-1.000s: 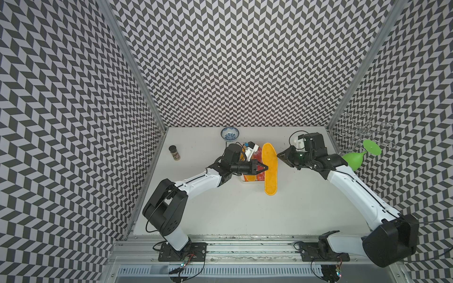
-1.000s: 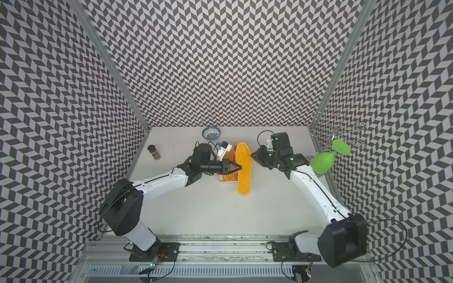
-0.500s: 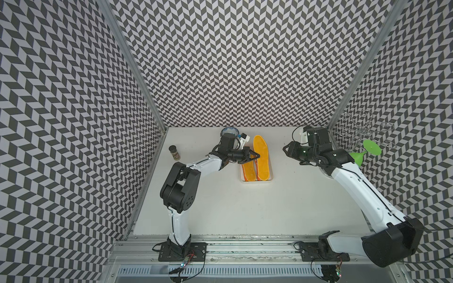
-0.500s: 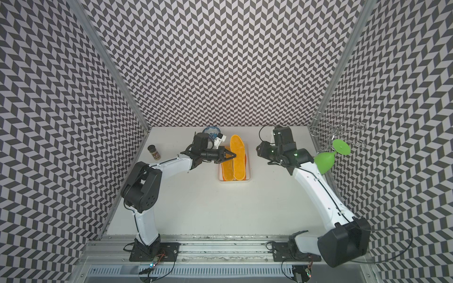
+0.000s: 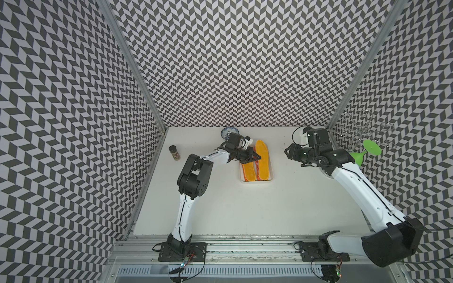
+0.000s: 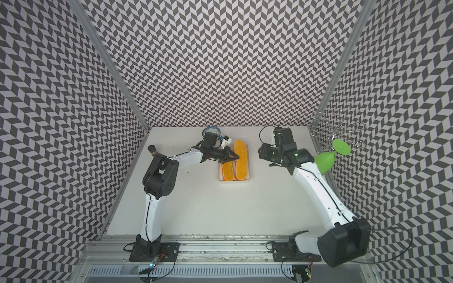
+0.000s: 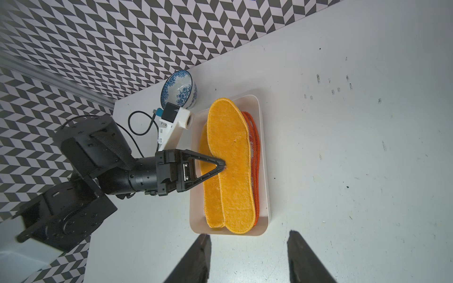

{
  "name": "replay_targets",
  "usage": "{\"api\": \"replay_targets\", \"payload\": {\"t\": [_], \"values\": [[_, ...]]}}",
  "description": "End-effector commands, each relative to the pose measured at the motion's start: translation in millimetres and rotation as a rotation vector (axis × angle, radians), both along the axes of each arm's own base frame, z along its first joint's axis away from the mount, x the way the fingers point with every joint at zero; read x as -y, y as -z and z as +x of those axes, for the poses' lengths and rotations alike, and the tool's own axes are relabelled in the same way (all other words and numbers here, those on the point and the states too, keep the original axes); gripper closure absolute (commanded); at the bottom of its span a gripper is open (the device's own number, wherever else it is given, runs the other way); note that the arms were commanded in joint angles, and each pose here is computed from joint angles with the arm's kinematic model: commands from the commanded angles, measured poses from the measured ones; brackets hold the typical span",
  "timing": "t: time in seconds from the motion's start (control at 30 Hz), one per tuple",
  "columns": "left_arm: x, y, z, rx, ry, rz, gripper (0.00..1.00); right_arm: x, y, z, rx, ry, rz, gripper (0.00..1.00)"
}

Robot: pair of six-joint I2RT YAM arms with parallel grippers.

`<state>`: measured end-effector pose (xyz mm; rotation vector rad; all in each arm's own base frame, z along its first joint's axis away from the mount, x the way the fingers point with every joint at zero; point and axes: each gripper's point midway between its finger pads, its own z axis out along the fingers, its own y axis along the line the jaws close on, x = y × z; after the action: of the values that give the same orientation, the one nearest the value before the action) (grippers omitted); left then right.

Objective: Put the insoles into the storage box
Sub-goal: Place the insole in the storage box.

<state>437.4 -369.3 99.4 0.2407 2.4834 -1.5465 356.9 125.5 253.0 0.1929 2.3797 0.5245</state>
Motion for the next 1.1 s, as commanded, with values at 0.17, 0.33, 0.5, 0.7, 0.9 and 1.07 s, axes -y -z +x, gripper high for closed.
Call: {"api": "replay_targets", "payload": {"t": [0.17,0.33,0.5,0.7,0.9,1.07], "values": [[-1.9,19.6,4.1,-0.024,0.009,0.041,1.0,1.6,11.0,5.6,-0.004,-0.012,-0.004,0.46],[-0.1,27.2,6.4,-0.034,0.01,0.058,0.96,1.1,18.9,8.1,-0.026,-0.007,-0.004,0.46],[2.2,32.8,6.9,-0.043,0.016,0.06,0.95,0.7,23.7,10.0,-0.04,-0.01,-0.008,0.46],[-1.7,43.0,6.1,-0.054,0.013,0.094,0.85,1.0,30.0,9.9,-0.057,-0.011,-0.011,0.46],[-2.6,33.4,9.6,-0.028,0.012,0.116,0.67,1.2,27.0,13.2,-0.052,-0.01,-0.014,0.46],[-5.2,27.0,11.1,-0.016,0.001,0.143,0.54,1.2,21.2,15.3,-0.038,-0.01,-0.014,0.46]]}}
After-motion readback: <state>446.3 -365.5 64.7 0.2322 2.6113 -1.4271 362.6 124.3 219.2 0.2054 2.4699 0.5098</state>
